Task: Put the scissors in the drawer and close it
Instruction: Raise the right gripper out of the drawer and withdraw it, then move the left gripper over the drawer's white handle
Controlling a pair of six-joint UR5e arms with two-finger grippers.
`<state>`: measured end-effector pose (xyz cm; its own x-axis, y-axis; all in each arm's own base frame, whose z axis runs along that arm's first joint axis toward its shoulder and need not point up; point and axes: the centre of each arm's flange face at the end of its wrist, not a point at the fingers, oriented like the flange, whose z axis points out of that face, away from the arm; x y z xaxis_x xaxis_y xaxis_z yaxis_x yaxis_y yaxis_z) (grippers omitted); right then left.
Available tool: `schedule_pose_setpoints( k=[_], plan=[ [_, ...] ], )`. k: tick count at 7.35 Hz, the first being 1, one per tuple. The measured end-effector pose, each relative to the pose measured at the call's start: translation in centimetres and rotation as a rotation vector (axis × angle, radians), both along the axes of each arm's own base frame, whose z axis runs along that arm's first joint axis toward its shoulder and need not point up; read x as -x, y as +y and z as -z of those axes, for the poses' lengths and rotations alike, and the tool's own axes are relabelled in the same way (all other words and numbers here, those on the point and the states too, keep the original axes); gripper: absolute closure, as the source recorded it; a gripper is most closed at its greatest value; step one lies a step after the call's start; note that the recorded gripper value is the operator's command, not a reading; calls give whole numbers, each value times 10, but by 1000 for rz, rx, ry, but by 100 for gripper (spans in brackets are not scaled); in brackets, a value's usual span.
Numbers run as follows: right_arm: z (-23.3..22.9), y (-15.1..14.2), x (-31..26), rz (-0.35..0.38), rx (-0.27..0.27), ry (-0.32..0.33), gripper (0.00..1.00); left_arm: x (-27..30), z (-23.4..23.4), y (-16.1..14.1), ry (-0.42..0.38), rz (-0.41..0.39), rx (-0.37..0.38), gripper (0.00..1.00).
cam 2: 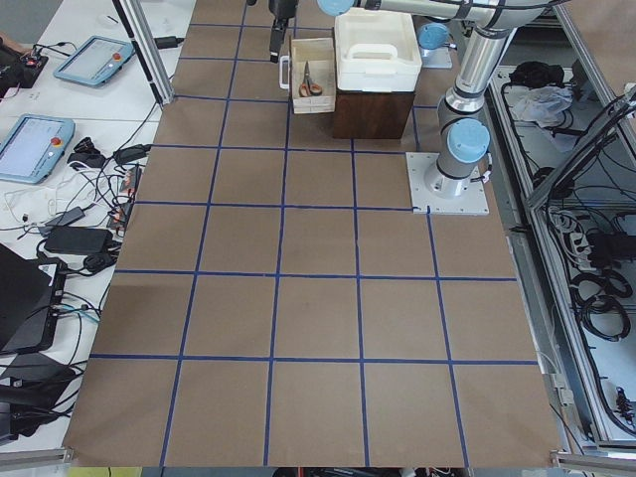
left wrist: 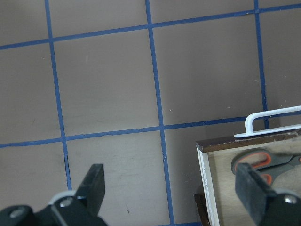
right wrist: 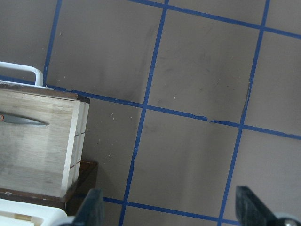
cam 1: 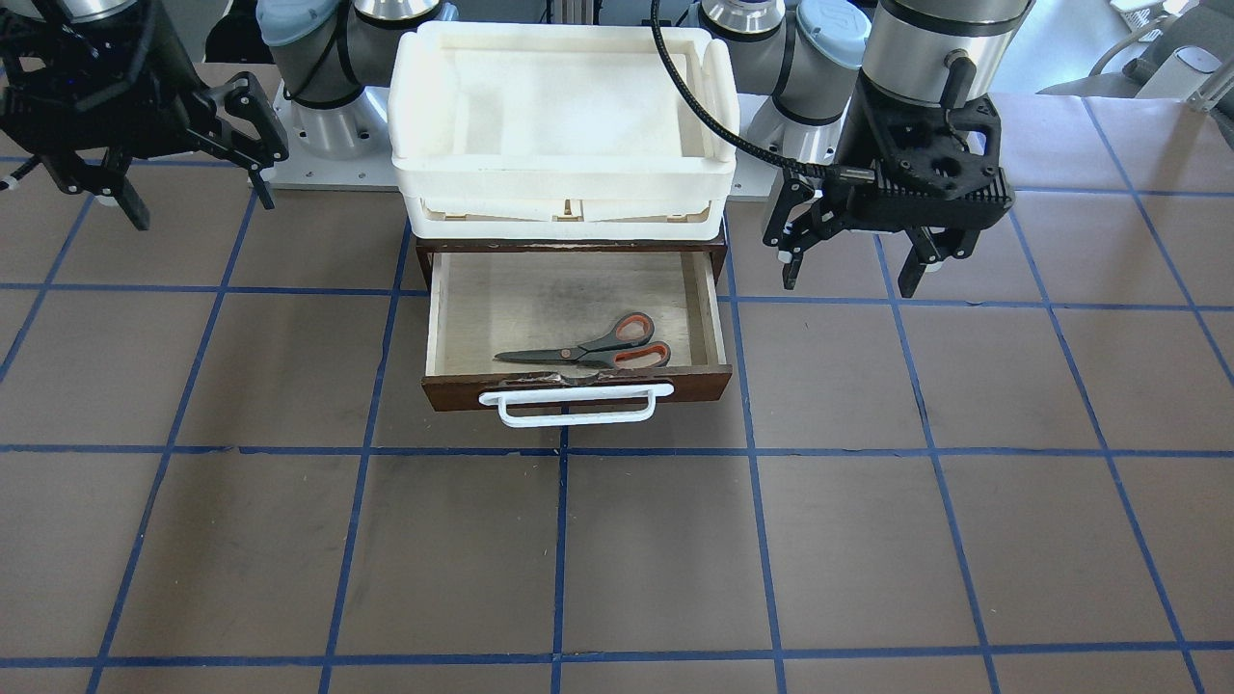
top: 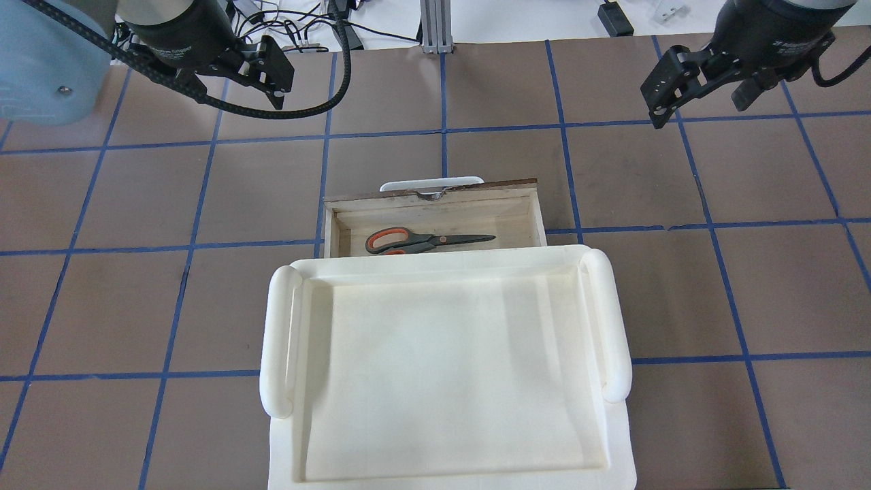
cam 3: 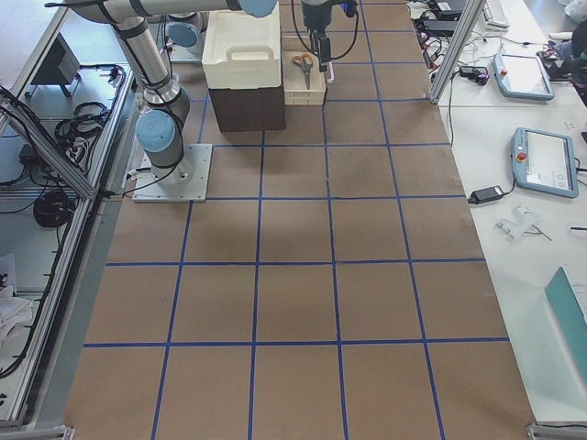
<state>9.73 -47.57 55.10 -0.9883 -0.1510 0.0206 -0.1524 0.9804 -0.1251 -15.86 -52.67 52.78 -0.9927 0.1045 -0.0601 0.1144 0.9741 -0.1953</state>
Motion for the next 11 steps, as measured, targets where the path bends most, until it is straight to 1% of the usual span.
schedule_pose_setpoints(
  k=[1, 2, 3, 4, 5, 7, 8, 10, 11],
  plan=[
    [-6, 5, -1, 42, 12, -9, 0, 1, 0, 0, 0, 2, -3, 0],
    [-10, 9, -4, 92, 21, -30, 0, 1, -2, 3, -2, 5, -5, 0],
    [-10, 8, -7, 147, 23, -63, 0, -1, -5, 8, -5, 9, -10, 0],
    [-6, 5, -8, 173, 16, -81, 0, -3, -8, 14, -8, 10, -19, 0],
    [-1, 0, -9, 183, 8, -87, 0, -4, -7, 14, -7, 7, -24, 0],
    [5, -6, -13, 187, 8, -92, 0, -5, -6, -2, -6, 1, -1, 0],
    [7, -9, -19, 176, 14, -89, 0, -4, -3, -12, -11, 3, 7, 0],
    [11, -15, -28, 151, 36, -83, 0, 9, 19, -36, -7, 25, -8, 0],
    [15, -21, -32, 140, 50, -82, 0, 28, 38, -48, 0, 35, -29, 0]
  ],
)
